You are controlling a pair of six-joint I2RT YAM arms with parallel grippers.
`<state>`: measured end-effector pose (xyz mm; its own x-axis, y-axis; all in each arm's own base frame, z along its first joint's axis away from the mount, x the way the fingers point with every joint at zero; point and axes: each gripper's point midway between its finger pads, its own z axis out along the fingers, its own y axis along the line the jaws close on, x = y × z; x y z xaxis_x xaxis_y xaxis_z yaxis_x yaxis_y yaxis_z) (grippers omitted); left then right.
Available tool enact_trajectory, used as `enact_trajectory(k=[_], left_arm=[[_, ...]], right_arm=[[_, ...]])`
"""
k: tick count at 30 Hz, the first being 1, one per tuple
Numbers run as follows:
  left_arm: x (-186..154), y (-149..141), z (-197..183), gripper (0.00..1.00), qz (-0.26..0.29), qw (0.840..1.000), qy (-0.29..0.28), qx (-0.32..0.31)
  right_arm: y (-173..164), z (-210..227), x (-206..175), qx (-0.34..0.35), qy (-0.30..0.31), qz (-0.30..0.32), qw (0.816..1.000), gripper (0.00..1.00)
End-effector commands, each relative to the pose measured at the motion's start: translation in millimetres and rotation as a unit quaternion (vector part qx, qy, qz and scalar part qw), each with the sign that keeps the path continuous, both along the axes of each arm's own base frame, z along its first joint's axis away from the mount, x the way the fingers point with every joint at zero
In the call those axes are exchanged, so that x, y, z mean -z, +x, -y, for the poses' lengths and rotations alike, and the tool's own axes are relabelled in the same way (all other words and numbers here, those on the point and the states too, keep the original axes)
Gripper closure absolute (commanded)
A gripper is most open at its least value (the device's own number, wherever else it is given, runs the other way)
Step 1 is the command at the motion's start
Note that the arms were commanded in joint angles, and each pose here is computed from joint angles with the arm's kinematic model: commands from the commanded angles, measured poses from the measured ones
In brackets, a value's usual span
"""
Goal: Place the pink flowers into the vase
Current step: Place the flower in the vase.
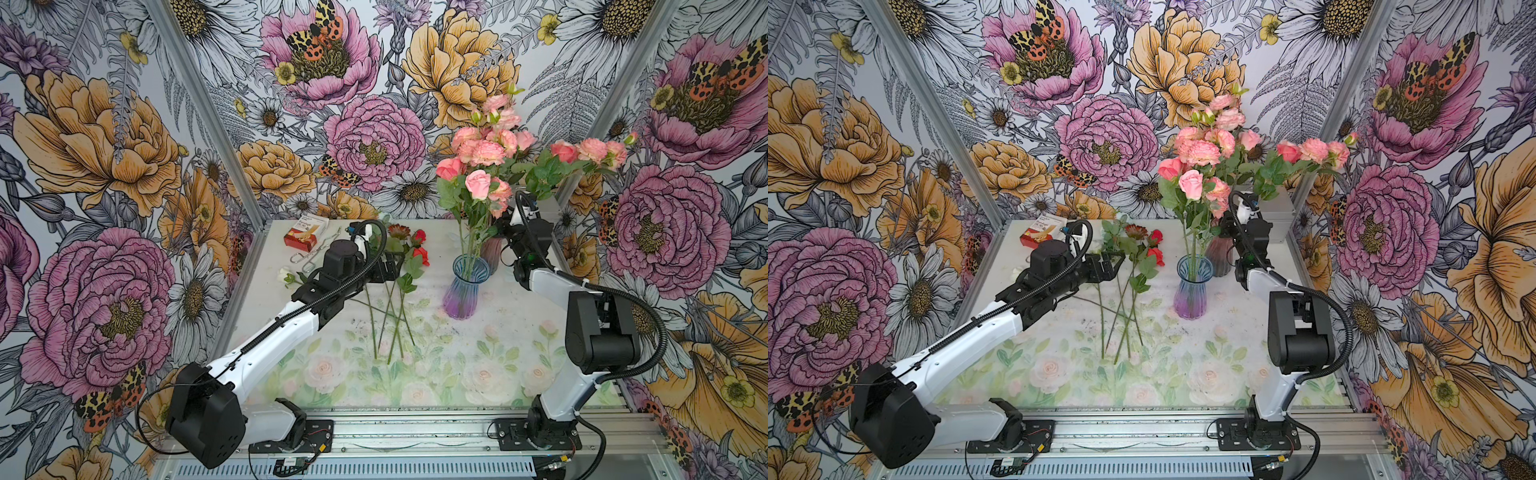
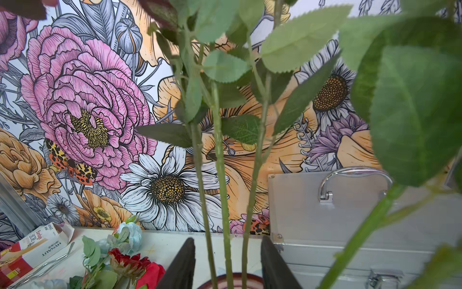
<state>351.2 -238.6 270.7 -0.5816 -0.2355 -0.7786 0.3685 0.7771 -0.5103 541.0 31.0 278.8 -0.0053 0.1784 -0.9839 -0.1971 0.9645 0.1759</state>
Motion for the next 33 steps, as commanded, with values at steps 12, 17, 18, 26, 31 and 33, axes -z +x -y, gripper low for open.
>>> enact_trajectory(k=[12,17,18,26,31,33], left_arm=[[-6.5,4.3,-41.1,0.01,-0.029,0.997,0.006,-0.068],[9.7,11.3,-60.4,0.02,-0.073,0.992,0.007,-0.1],[11.0,11.5,-62.8,0.01,-0.078,0.991,0.006,-0.104],[30.6,8.7,-79.7,0.01,-0.135,0.983,0.009,-0.128],[45.4,5.5,-91.6,0.02,-0.177,0.975,0.008,-0.135],[43.7,2.5,-92.6,0.01,-0.175,0.975,0.008,-0.134]], right_arm=[[-21.7,5.9,-66.7,0.022,-0.016,0.049,0.998,0.24],[-33.3,6.5,-82.0,0.026,-0.018,0.059,0.998,0.15],[-35.9,7.9,-84.8,0.029,-0.02,0.059,0.998,0.12],[-65.7,23.1,-107.9,0.075,-0.024,0.059,0.995,0.01],[-76.3,38.9,-113.3,0.114,-0.041,0.041,0.992,0.01],[-82.5,43.2,-117.8,0.12,-0.043,0.041,0.991,0.01]])
